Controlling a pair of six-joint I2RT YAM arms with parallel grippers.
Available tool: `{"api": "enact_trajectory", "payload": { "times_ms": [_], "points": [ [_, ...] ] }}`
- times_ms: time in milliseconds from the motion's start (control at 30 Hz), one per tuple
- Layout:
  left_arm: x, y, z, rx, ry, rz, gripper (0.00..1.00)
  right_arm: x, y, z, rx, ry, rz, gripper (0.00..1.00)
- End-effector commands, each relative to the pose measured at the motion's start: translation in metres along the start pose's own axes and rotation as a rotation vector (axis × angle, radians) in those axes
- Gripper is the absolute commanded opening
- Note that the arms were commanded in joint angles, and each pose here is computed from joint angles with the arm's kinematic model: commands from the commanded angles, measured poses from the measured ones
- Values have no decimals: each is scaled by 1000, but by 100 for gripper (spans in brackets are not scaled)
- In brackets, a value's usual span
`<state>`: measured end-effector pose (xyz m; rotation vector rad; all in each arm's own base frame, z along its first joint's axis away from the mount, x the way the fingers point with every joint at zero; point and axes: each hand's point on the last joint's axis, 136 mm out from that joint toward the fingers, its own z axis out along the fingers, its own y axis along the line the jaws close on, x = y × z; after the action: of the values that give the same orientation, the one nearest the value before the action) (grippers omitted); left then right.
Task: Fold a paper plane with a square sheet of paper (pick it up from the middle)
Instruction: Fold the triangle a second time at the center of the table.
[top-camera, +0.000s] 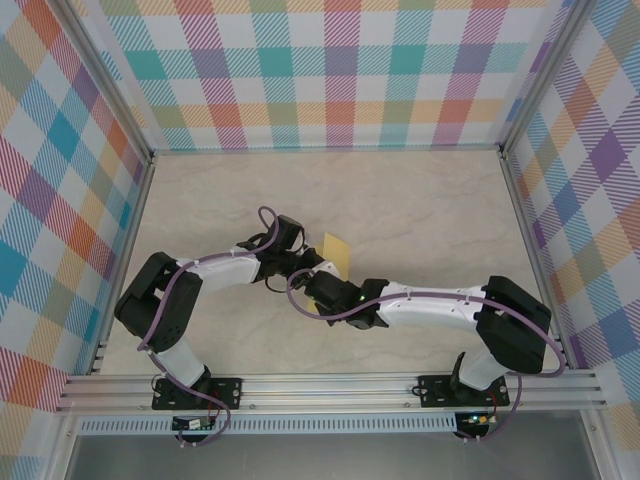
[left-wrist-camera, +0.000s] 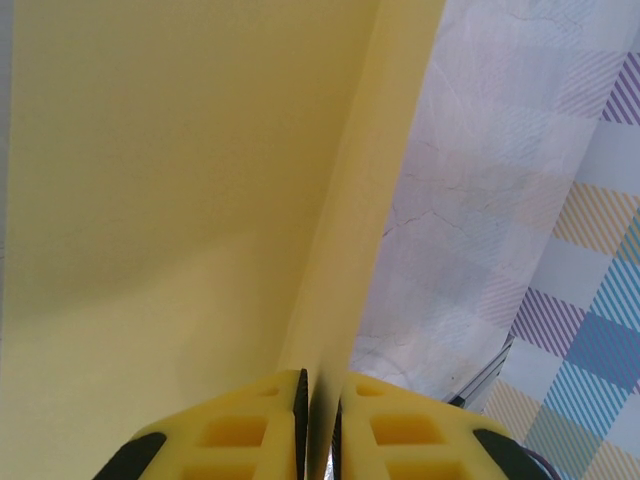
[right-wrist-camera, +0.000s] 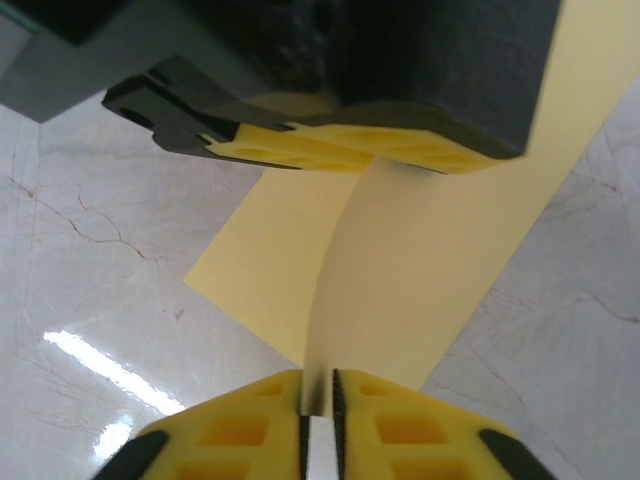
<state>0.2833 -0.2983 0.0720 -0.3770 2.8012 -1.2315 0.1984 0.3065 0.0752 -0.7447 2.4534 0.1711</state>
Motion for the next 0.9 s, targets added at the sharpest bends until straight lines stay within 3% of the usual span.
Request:
{"api": "enact_trajectory", "payload": {
  "times_ms": [0, 133, 300, 433, 533, 600, 700, 867],
  "points": [
    [1, 1, 0, -4, 11, -6, 16, -10, -5, -11, 0, -28, 25, 11],
    [-1, 4, -5, -33, -16, -5, 23, -12, -5, -17, -77, -42, 62, 5],
    [-8, 27, -30, -187, -131, -7, 50, -10, 0, -16, -264, -3, 124, 1],
    [-3, 50, -46, -264, -191, -50, 60, -8, 3, -11, -367, 37, 163, 0],
    [3, 58, -52, -252, -217, -75, 60, -9, 5, -7, -432, 61, 192, 0],
    [0, 49, -50, -194, -229, -63, 52, -10, 3, -7, -423, 62, 197, 0],
    [12, 48, -52, -233, -171, -38, 57, -14, -1, -10, -427, 36, 212, 0],
    [19, 33, -46, -113, -197, -4, 45, -9, -8, -4, -461, 58, 242, 0]
  ]
}}
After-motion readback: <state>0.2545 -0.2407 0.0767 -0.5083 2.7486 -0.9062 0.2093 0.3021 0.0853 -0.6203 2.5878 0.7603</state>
